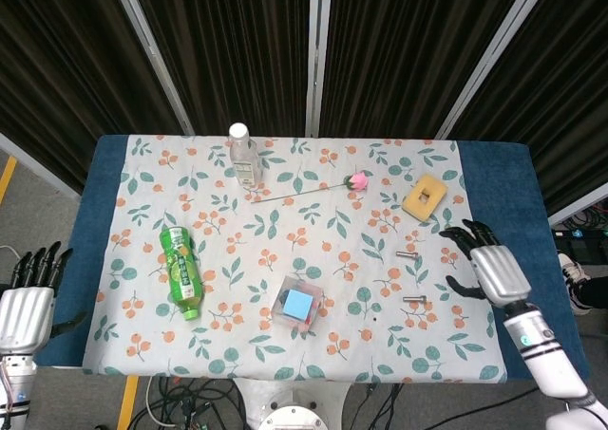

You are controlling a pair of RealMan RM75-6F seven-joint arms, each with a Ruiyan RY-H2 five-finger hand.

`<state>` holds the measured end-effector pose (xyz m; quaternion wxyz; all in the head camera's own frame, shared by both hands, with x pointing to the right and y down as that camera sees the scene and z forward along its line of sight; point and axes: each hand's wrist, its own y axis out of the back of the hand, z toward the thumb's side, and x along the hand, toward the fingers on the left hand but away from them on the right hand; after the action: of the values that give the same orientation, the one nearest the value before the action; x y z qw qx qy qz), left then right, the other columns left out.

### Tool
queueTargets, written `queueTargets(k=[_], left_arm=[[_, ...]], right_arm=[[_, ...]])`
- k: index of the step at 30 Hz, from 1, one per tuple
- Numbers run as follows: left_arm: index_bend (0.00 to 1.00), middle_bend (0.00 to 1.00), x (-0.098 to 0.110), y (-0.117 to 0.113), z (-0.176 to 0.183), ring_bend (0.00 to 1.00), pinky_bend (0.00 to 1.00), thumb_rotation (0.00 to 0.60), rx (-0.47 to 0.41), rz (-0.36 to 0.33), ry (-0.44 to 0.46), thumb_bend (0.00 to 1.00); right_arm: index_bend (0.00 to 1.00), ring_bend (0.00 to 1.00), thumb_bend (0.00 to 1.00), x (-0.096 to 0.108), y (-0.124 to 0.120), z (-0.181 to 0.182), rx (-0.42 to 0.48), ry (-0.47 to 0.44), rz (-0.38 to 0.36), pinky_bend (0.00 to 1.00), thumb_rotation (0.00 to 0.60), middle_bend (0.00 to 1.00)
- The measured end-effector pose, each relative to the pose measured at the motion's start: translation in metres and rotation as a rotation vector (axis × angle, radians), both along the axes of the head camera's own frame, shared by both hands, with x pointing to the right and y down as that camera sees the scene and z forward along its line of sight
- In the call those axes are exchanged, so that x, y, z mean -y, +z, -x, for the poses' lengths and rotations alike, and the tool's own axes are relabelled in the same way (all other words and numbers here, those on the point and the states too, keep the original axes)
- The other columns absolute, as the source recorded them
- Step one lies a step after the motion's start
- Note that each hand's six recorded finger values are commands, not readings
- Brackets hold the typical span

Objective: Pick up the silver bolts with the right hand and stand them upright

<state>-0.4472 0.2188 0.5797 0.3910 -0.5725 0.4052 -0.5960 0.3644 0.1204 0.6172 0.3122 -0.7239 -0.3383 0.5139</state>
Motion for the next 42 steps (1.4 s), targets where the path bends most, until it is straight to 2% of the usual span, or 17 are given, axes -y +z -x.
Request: queueTargets(k=[6, 12, 17, 26, 42], left_arm=[[0.09, 0.0, -0.002, 0.002, 0.004, 0.0, 0.0, 0.6, -0.003, 0.011, -0.014, 0.06], [0.09, 0.0, -0.004, 0.005, 0.006, 0.0, 0.0, 0.6, -0.016, 0.025, -0.019, 0.06], [0.09, 0.0, -0.004, 0.005, 0.007, 0.0, 0.0, 0.6, -0.019, 0.029, -0.02, 0.06], [0.09, 0.0, -0.005, 0.005, 0.008, 0.0, 0.0, 0.6, -0.02, 0.024, -0.022, 0.06], [0.09, 0.0, -0.005, 0.007, 0.01, 0.0, 0.0, 0.6, -0.02, 0.026, -0.026, 0.06]], right_arm=[[0.35, 0.0, 0.22, 0.022, 0.04, 0.028, -0.125, -0.081, 0.016, 0.0, 0.6, 0.2], [0.41, 0.0, 0.22, 0.026, 0.076, 0.058, -0.265, -0.198, 0.005, 0.0, 0.6, 0.21], [0.42, 0.0, 0.22, 0.027, 0.099, 0.07, -0.312, -0.219, 0.018, 0.0, 0.6, 0.21], [0.46, 0.0, 0.26, 0.023, 0.115, 0.076, -0.333, -0.23, 0.032, 0.0, 0.6, 0.22], [0.48, 0.0, 0.27, 0.021, 0.119, 0.077, -0.327, -0.227, 0.041, 0.0, 0.6, 0.23]])
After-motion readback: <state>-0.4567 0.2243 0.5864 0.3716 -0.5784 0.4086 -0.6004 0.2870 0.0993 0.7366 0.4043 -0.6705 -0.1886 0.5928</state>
